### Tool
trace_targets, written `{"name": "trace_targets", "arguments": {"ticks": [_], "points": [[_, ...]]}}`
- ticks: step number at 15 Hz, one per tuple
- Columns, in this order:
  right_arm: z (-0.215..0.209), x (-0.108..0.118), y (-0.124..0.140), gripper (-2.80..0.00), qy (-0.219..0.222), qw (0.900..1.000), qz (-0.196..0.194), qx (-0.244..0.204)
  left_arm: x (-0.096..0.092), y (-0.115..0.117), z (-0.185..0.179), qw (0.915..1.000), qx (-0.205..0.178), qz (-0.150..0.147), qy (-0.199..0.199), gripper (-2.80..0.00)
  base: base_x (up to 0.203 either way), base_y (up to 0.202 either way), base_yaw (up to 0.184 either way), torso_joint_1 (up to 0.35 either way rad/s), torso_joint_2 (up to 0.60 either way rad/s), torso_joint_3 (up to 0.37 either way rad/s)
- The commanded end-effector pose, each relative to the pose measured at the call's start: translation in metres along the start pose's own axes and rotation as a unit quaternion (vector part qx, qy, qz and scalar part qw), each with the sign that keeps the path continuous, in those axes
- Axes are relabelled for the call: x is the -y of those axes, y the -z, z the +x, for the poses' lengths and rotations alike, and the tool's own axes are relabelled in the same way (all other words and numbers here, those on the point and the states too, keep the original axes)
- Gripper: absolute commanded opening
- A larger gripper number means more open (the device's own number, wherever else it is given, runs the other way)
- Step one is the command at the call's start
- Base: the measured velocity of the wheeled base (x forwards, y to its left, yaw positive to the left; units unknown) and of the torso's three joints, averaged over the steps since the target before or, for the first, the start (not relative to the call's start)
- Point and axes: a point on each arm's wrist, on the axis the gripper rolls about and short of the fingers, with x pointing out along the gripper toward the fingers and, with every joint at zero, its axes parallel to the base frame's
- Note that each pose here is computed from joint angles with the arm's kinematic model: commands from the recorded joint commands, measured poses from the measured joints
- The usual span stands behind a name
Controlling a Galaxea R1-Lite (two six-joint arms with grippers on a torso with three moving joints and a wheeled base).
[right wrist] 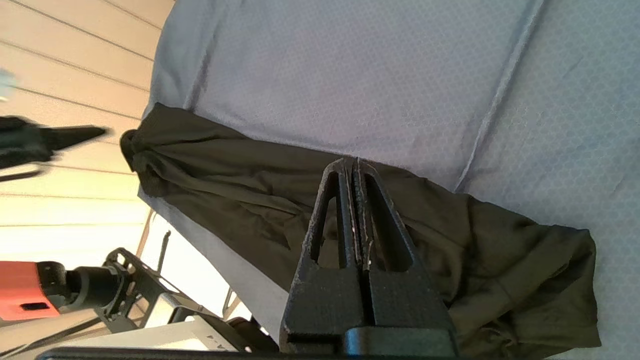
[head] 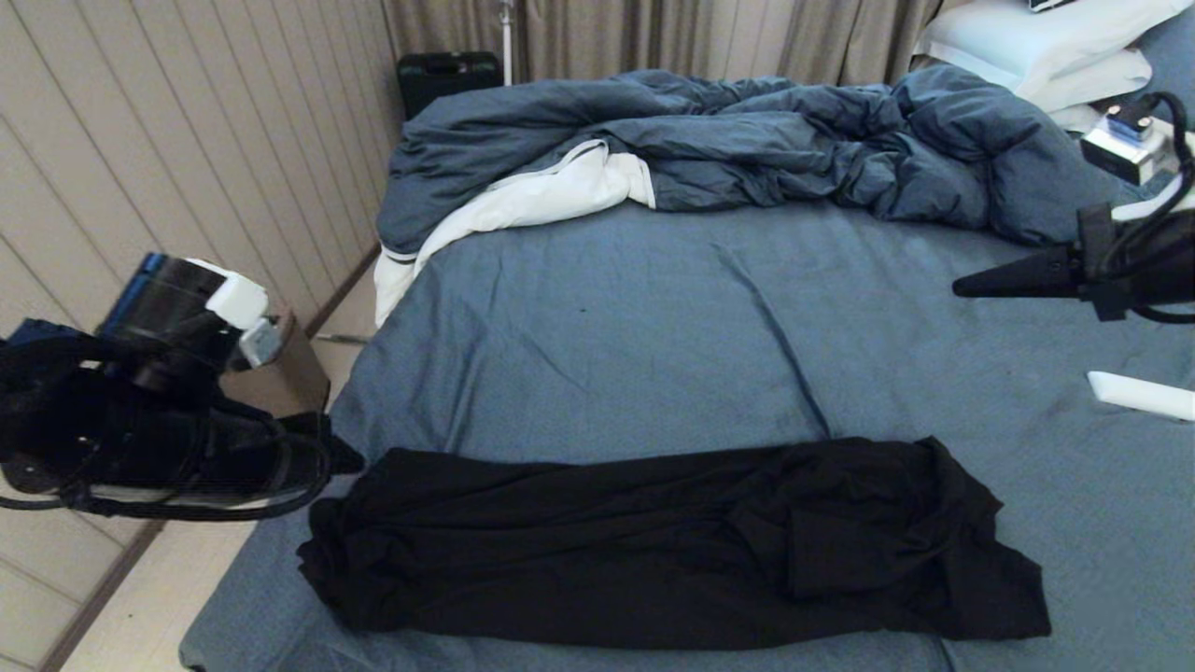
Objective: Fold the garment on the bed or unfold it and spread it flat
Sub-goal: Unford the black T-shirt
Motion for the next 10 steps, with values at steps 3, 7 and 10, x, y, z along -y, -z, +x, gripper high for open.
{"name": "trace_targets", "arguments": {"ticks": [3, 7, 10], "points": [[0.007, 0.008, 0.005, -2.80, 0.008, 1.000, 0.012, -0.015, -0.011, 0.022, -0.050, 0.9976, 0.053, 0.016, 0.042, -2.80, 0.000, 0.000, 0.000, 0.000, 0.00, 0.000], [0.017, 0.019, 0.023, -2.80, 0.041, 0.998, 0.006, -0.051, -0.029, 0.062, -0.075, 0.9949, 0.070, 0.026, 0.068, -2.80, 0.000, 0.000, 0.000, 0.000, 0.00, 0.000], [0.024, 0.025, 0.039, -2.80, 0.095, 0.991, 0.016, -0.088, -0.054, 0.096, -0.095, 0.9910, 0.102, 0.022, 0.083, -2.80, 0.000, 0.000, 0.000, 0.000, 0.00, 0.000]]}}
